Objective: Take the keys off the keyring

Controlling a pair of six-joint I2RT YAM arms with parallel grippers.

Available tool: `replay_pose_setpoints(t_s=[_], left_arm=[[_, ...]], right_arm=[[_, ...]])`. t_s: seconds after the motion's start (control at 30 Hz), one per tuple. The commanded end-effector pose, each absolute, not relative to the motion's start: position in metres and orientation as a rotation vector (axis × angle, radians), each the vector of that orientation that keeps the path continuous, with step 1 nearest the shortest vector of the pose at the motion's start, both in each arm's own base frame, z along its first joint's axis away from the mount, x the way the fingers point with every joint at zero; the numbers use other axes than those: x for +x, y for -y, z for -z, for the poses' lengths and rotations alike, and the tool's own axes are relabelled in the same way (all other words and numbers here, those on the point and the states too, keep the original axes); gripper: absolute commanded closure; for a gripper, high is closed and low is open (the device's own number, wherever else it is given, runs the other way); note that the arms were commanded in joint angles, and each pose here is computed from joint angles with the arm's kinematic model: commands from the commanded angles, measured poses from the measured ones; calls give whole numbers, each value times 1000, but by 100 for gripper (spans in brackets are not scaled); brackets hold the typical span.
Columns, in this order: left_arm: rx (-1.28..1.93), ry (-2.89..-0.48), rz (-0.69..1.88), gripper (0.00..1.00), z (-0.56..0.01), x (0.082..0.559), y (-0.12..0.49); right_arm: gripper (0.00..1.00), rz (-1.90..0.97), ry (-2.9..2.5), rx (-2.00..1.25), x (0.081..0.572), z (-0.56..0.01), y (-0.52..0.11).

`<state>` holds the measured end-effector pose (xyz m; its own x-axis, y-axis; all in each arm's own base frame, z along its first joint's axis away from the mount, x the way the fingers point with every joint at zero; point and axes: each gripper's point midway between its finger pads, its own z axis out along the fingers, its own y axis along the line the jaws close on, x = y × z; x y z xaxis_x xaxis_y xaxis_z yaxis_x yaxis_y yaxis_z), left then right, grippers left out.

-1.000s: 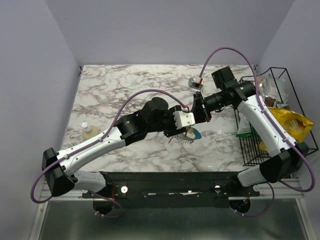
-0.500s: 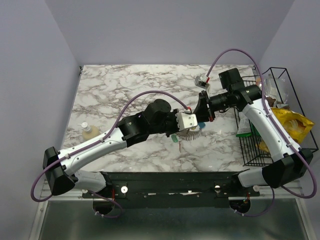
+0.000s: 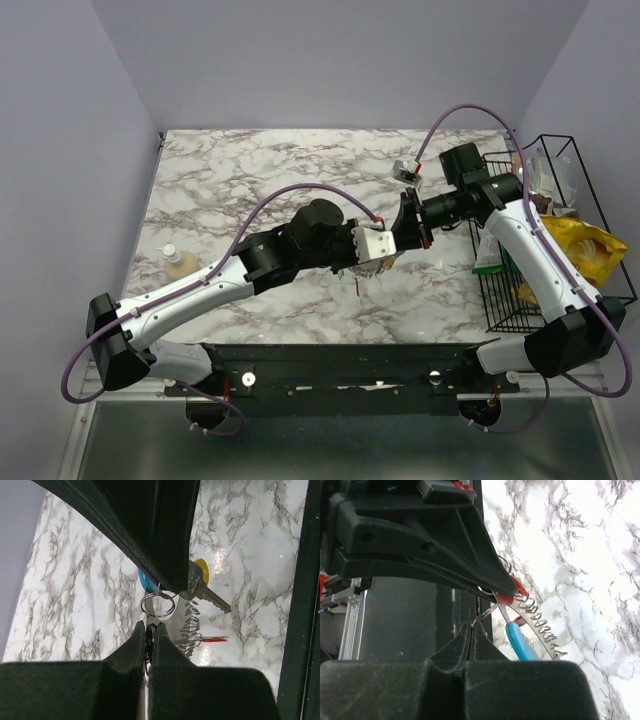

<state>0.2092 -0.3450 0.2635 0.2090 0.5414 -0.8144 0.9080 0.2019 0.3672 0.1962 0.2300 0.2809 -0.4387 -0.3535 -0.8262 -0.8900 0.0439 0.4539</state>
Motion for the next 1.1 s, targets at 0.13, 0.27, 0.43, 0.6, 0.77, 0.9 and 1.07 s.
replay_pose_setpoints(t_s=[0.13, 0.27, 0.43, 0.6, 0.77, 0.9, 1.07], left_arm=[[1477, -1395, 364, 100, -292, 217, 336], [1592, -1365, 434, 100, -286, 196, 338], [1658, -1366, 506, 100, -280, 180, 337], [1574, -1434, 507, 100, -284, 188, 341], [1383, -1549, 398, 100, -290, 221, 342], [1227, -1626, 302, 100, -294, 249, 343], [1080, -1690, 214, 100, -298, 272, 342]], right_arm=[[94, -1393, -1826, -1308, 187, -283, -224], [72, -1226, -1828, -1338, 197, -284, -216], [55, -893, -1839, -1319, 220, -277, -197], [55, -666, -1704, -1285, 233, -293, -185], [54, -660, -1535, -1303, 215, -307, -191], [54, -686, -1440, -1315, 205, -299, -203], [54, -617, -1355, -1333, 203, -290, -227]])
